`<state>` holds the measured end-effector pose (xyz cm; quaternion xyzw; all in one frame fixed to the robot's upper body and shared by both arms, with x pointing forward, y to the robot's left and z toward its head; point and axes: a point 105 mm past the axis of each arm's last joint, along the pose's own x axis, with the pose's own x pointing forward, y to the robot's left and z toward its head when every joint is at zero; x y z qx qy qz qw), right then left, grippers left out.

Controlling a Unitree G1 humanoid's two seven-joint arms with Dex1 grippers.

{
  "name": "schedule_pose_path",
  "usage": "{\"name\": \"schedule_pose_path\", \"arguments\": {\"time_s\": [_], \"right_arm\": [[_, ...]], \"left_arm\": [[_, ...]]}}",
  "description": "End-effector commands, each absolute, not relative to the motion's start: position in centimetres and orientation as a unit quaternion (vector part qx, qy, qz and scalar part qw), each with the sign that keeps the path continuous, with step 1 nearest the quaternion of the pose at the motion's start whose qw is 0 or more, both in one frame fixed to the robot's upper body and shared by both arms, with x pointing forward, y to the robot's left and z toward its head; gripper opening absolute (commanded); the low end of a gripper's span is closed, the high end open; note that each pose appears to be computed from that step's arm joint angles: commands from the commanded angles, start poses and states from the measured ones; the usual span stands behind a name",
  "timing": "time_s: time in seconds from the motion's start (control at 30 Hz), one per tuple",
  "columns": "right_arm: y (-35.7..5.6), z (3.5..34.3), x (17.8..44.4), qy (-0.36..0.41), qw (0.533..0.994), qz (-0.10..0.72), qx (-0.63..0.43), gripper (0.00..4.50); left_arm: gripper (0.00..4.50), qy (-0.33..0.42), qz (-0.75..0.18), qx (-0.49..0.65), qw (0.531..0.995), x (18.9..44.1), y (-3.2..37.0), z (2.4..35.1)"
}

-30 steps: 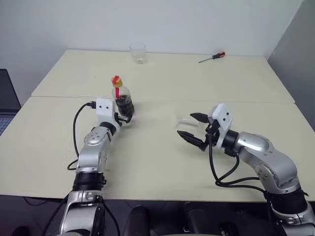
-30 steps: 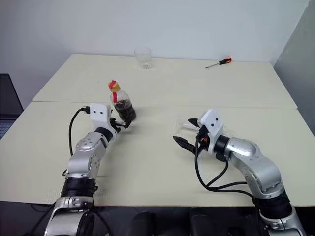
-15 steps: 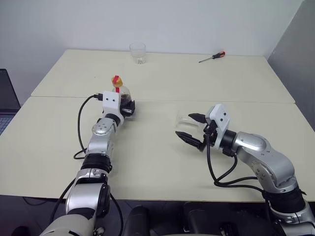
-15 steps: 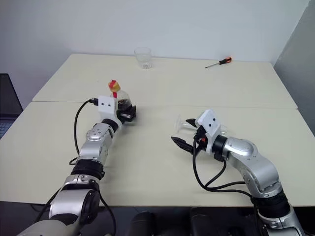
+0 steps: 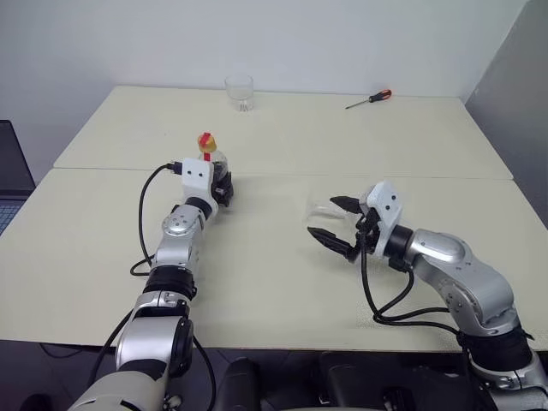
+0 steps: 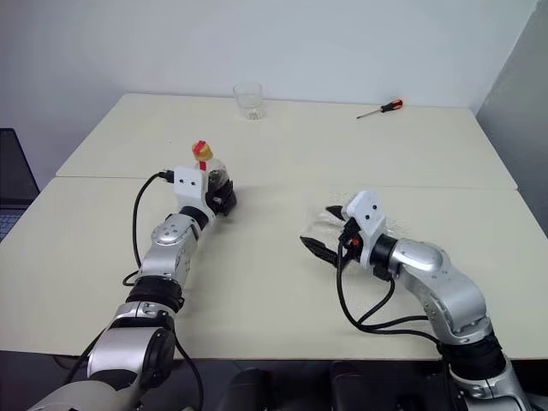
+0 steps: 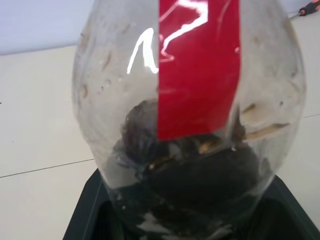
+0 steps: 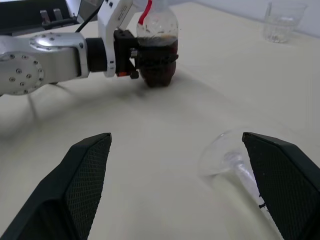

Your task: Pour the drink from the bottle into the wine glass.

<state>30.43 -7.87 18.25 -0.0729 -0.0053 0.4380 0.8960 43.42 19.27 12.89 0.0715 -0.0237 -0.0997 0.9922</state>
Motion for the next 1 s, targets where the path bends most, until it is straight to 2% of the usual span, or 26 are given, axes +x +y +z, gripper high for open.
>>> {"name": "schedule_pose_path", "arguments": {"time_s": [0.03, 0.23, 0.47, 1.0], "right_arm": [[-8.9, 22.0, 31.4, -0.05, 0.911, 0.404, -0.057, 4.5], [-8.6, 25.5, 32.4, -0.049, 0.921, 0.387, -0.021, 4.5], [-7.0, 26.1, 32.6, -0.031, 0.921, 0.384, -0.049, 4.5], [-4.1, 25.3, 33.4, 0.006, 0.922, 0.387, -0.017, 4.5]], "left_arm": [[1.92, -0.066, -0.173, 0.073, 0.98, 42.7, 16.3, 15.8], [1.92, -0.067, -0.267, 0.082, 0.958, 40.1, 10.9, 16.4], [1.92, -0.056, -0.312, 0.087, 0.945, 37.6, 7.2, 15.5], [1.92, -0.063, -0.335, 0.106, 0.934, 36.7, 4.9, 15.2]]}}
